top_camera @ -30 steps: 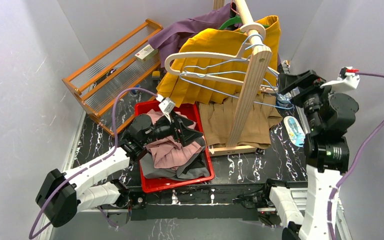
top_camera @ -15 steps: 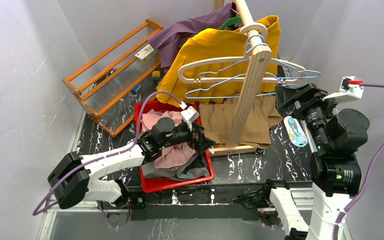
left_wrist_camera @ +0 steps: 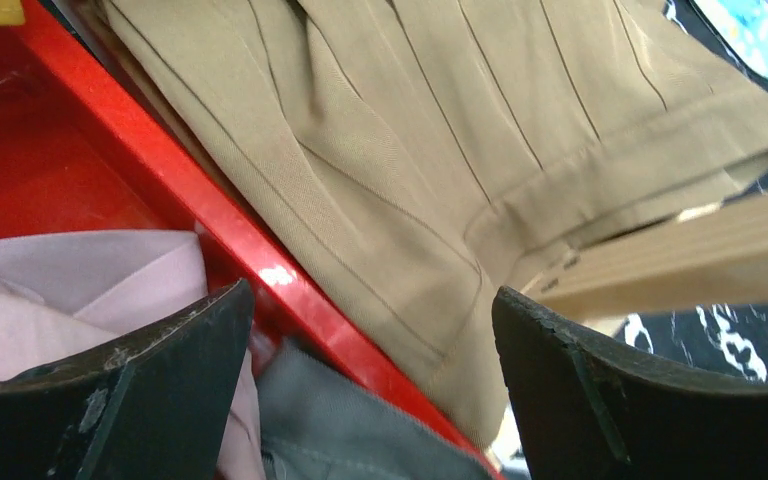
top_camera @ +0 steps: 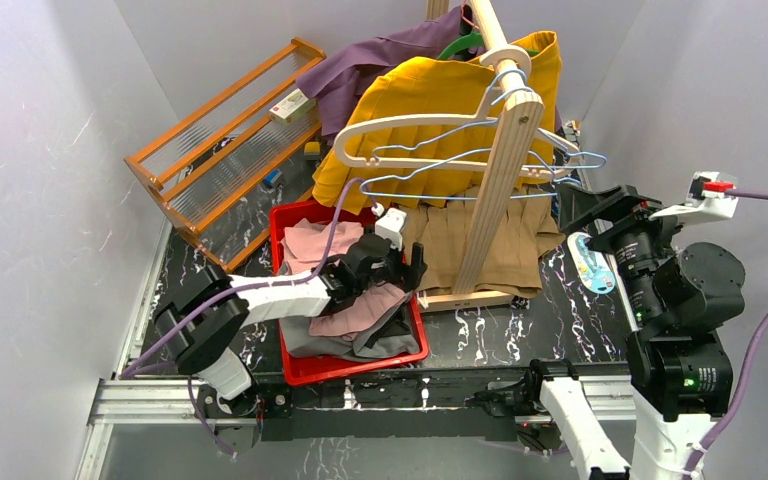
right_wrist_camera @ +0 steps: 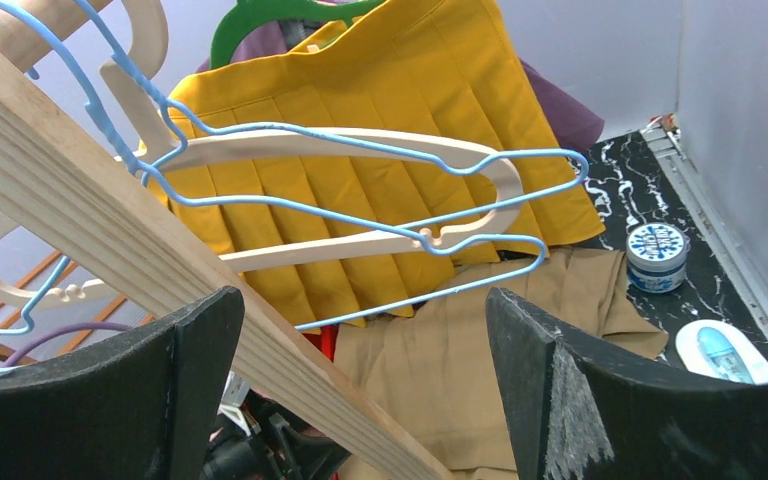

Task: Remove the skirt from the hanger
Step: Pick up the skirt from the center of the board.

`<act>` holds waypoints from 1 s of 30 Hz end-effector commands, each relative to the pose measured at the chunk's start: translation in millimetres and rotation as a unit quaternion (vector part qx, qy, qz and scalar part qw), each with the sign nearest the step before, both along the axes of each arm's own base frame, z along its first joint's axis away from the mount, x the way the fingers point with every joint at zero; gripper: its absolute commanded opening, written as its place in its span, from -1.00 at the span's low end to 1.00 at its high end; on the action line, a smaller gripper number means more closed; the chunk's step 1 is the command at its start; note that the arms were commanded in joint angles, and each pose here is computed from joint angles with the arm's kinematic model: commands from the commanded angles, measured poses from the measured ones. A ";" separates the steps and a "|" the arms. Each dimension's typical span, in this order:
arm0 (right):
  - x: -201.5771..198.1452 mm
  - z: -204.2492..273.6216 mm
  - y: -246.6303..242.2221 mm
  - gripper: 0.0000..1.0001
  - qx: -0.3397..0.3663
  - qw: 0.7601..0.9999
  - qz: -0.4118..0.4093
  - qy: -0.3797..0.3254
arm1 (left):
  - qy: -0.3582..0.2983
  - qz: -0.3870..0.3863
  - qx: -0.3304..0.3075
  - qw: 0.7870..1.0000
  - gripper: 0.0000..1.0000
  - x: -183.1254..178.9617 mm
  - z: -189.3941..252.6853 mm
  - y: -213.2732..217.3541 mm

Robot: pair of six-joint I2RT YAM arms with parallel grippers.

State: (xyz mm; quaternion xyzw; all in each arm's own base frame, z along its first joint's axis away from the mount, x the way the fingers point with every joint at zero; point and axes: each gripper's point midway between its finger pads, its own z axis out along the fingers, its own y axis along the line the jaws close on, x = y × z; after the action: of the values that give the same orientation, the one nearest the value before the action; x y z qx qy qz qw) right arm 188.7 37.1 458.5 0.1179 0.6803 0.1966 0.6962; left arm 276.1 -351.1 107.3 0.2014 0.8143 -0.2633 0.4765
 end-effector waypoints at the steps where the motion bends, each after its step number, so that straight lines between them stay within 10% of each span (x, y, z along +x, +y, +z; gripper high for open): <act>1: -10.8 16.3 -14.4 0.97 -0.025 0.998 -0.035 -0.038 | -0.023 0.078 -0.040 0.996 0.75 33.4 27.8 -7.5; 21: -18.6 8.7 -22.0 0.97 -0.037 0.997 -0.052 -0.051 | 0.028 0.169 -0.024 0.985 0.22 67.5 5.7 -23.4; 30: -16.8 8.7 -20.1 0.97 -0.030 0.997 -0.048 -0.060 | 0.015 0.171 -0.047 0.984 -0.84 71.4 37.3 -26.5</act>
State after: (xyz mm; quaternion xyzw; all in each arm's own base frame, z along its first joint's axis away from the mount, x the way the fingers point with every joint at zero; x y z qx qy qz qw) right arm 175.1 17.5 447.6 0.1218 0.6696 0.1414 0.7189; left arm 340.4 -350.7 88.4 0.0458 0.8641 -0.1525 0.4775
